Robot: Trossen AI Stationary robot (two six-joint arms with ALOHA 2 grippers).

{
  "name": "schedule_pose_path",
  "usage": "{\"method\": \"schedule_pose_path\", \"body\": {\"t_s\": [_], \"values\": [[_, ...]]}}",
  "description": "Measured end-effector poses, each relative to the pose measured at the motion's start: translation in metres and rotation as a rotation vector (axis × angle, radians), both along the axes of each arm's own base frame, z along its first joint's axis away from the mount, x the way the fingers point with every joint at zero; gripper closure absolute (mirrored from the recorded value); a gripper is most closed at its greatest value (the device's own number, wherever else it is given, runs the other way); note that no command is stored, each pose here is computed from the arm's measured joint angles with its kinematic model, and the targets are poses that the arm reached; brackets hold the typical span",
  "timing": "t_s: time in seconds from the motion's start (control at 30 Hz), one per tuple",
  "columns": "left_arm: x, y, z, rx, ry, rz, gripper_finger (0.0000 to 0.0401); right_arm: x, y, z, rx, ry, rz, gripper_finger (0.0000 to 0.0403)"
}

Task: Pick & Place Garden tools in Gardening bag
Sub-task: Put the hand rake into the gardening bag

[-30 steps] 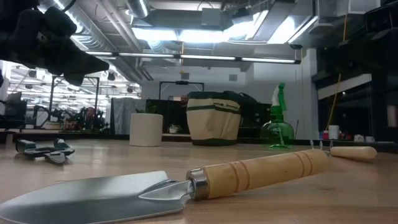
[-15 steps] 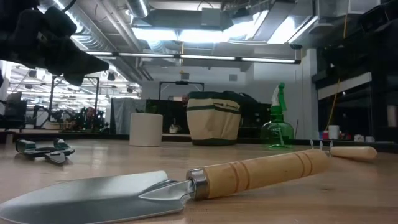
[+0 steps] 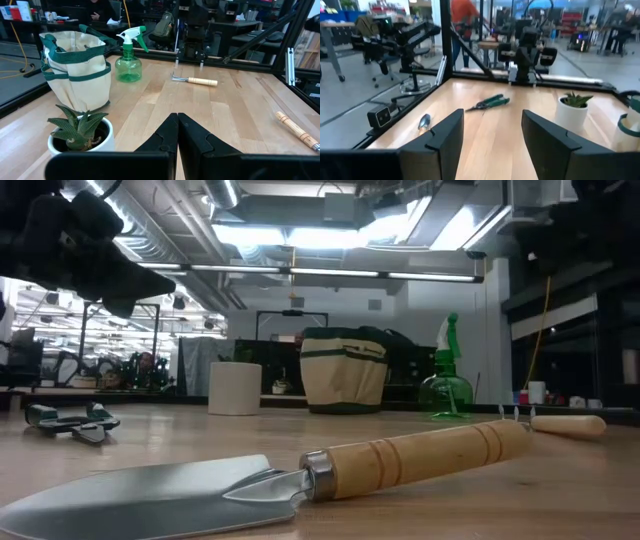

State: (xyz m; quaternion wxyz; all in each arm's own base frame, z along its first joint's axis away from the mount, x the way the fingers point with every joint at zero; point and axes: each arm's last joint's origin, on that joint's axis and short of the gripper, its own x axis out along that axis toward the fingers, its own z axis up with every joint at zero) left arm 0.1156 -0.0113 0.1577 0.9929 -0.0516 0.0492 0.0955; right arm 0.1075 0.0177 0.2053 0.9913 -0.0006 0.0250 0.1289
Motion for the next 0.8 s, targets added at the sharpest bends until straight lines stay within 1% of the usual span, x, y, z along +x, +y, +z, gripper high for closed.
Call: {"method": "schedule_pose_path", "body": {"t_s": [0.17, 0.23, 0.33, 0.43, 0.53, 0.67, 0.73, 0.8], "values": [[0.000, 0.000, 0.000, 0.000, 0.000, 0.000, 0.0397, 0.018, 0.005, 0.024, 0.004, 0.081, -0.030, 0.0201], [0.000, 0.000, 0.000, 0.000, 0.000, 0.000, 0.0397, 0.027, 0.008, 0.033, 0.045, 0.136, -0.048, 0.0201], [0.000, 0.000, 0.000, 0.000, -0.001, 0.000, 0.0397, 0.041, 0.012, 0.043, 0.153, 0.242, -0.077, 0.0201], [0.000, 0.000, 0.000, 0.000, 0.000, 0.000, 0.0397, 0.055, 0.016, 0.051, 0.333, 0.347, -0.100, 0.0201], [0.000, 0.000, 0.000, 0.000, 0.000, 0.000, 0.0397, 0.068, 0.020, 0.056, 0.567, 0.440, -0.147, 0.0201], [0.000, 0.000, 0.000, 0.000, 0.000, 0.000, 0.0397, 0.080, 0.023, 0.055, 0.874, 0.551, -0.231, 0.0201], [0.000, 0.000, 0.000, 0.000, 0.000, 0.000, 0.0397, 0.084, 0.024, 0.050, 0.979, 0.606, -0.263, 0.0201], [0.000, 0.000, 0.000, 0.000, 0.000, 0.000, 0.0397, 0.087, 0.025, 0.045, 1.026, 0.672, -0.263, 0.0201]]}}
